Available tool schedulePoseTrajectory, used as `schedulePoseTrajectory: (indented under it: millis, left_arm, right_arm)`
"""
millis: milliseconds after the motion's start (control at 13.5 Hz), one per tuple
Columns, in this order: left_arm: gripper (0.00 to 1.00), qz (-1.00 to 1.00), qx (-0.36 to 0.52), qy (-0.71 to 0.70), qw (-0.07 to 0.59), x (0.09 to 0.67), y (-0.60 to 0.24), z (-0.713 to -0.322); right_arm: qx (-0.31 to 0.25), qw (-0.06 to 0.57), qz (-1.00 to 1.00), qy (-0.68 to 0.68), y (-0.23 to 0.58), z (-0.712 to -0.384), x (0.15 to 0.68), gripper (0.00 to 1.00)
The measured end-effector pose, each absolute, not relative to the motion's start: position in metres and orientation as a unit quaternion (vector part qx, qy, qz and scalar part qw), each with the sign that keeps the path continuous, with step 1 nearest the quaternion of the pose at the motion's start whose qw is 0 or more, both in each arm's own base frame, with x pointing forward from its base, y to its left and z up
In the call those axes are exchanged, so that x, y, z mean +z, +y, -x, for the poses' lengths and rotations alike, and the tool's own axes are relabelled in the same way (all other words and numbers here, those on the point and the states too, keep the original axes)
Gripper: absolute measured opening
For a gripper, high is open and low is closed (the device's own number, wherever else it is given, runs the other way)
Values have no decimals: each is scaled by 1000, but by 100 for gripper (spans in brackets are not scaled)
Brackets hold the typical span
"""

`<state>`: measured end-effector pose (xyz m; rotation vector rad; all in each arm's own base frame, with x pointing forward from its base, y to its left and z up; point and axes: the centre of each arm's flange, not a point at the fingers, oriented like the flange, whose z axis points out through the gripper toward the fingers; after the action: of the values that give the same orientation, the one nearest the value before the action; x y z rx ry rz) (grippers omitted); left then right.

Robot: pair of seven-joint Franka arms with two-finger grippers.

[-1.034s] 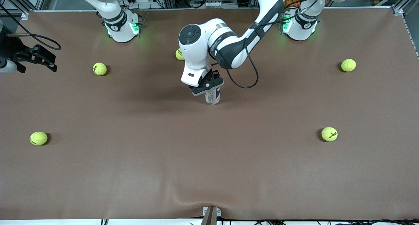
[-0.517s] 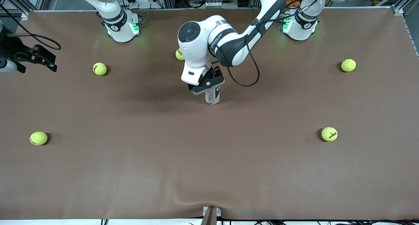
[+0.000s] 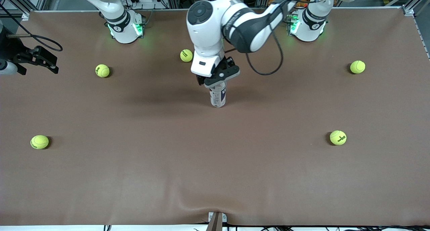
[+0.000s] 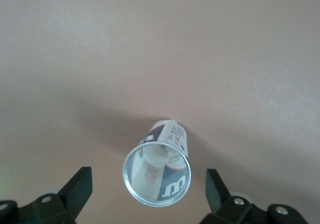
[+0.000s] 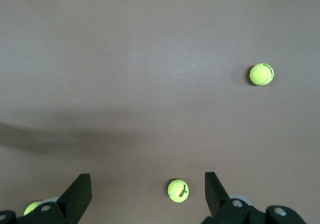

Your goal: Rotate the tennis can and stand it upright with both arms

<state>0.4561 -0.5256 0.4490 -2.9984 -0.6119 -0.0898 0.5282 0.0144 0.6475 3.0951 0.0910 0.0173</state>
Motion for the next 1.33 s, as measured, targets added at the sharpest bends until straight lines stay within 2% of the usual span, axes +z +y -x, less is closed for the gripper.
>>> schedulePoseTrajectory:
  millis: [665,1330]
  left_arm:
    - [100,982,-42,-182,23,528,-364,-564]
    - [100,988,-14,-148,46,531,-254,-611]
  right_arm:
    - [10,23,-999,30,15,-529,648,100]
    - [10,22,-999,32,17,-529,648,100]
